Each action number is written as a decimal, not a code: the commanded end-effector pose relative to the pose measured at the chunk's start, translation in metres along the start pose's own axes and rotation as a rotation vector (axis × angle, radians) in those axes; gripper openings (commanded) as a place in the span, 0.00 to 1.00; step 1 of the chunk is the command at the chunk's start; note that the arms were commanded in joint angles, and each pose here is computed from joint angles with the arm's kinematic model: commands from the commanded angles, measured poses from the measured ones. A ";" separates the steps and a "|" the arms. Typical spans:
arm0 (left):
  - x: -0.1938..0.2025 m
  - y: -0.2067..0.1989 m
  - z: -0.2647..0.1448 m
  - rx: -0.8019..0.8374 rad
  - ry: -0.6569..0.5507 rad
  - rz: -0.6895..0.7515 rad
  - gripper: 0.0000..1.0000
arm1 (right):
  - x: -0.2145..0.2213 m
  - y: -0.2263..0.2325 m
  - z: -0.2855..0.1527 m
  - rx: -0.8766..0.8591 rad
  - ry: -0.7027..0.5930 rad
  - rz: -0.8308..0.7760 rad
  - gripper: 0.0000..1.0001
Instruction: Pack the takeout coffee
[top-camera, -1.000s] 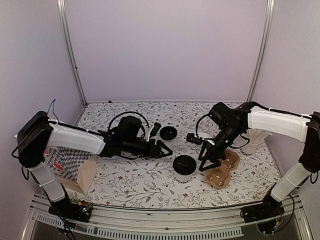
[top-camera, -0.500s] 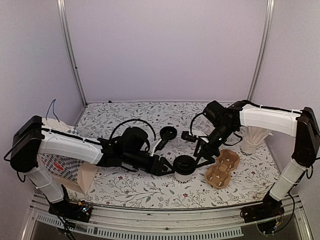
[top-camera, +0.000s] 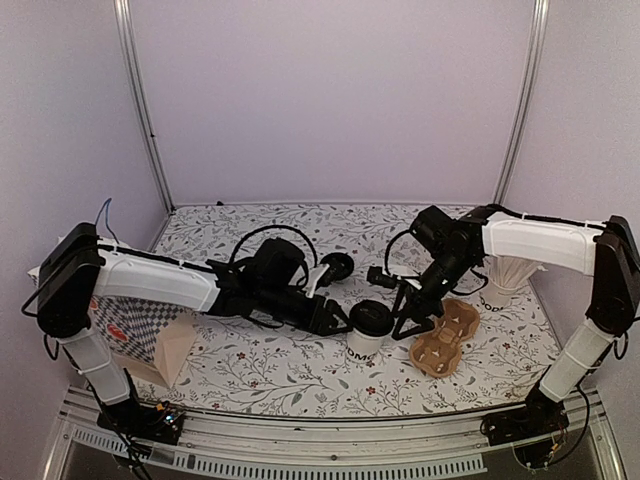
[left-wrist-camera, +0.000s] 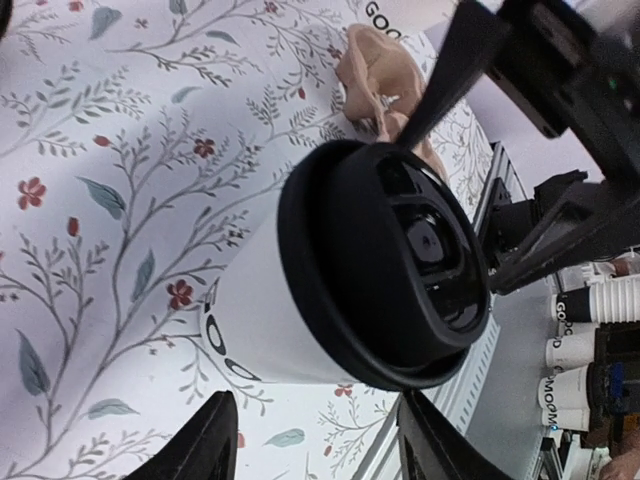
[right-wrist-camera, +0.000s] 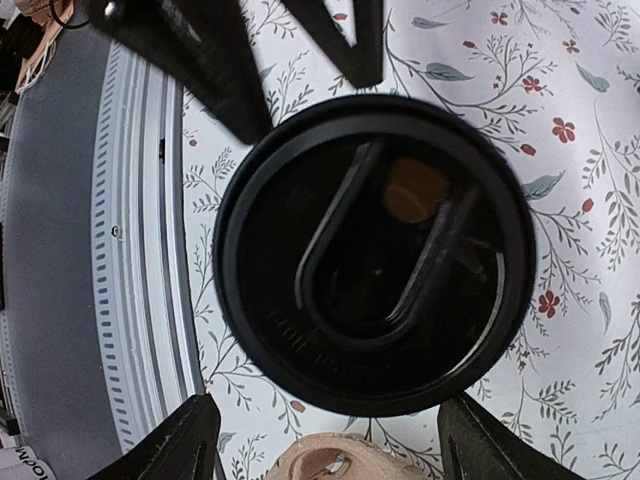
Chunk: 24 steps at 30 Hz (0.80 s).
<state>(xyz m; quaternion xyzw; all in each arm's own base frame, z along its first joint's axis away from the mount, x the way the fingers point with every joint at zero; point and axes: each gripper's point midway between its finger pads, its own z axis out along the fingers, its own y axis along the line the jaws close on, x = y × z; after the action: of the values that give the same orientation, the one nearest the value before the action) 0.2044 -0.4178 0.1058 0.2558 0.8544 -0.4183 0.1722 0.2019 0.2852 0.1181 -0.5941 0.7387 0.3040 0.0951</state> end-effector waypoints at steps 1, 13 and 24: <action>-0.025 0.029 -0.001 -0.061 -0.040 0.008 0.56 | 0.002 0.014 -0.007 -0.002 -0.015 -0.012 0.78; -0.012 0.043 -0.006 -0.083 -0.013 -0.030 0.56 | 0.003 0.016 -0.012 0.021 -0.036 -0.016 0.78; 0.007 0.053 -0.025 -0.159 0.025 -0.053 0.56 | 0.003 0.001 -0.005 0.064 -0.016 0.017 0.77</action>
<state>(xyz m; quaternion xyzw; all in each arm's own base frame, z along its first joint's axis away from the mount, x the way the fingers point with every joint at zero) 0.2294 -0.3790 0.0789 0.2253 0.8879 -0.3653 0.1655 0.1954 0.2768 0.1281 -0.5887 0.7431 0.2953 0.1185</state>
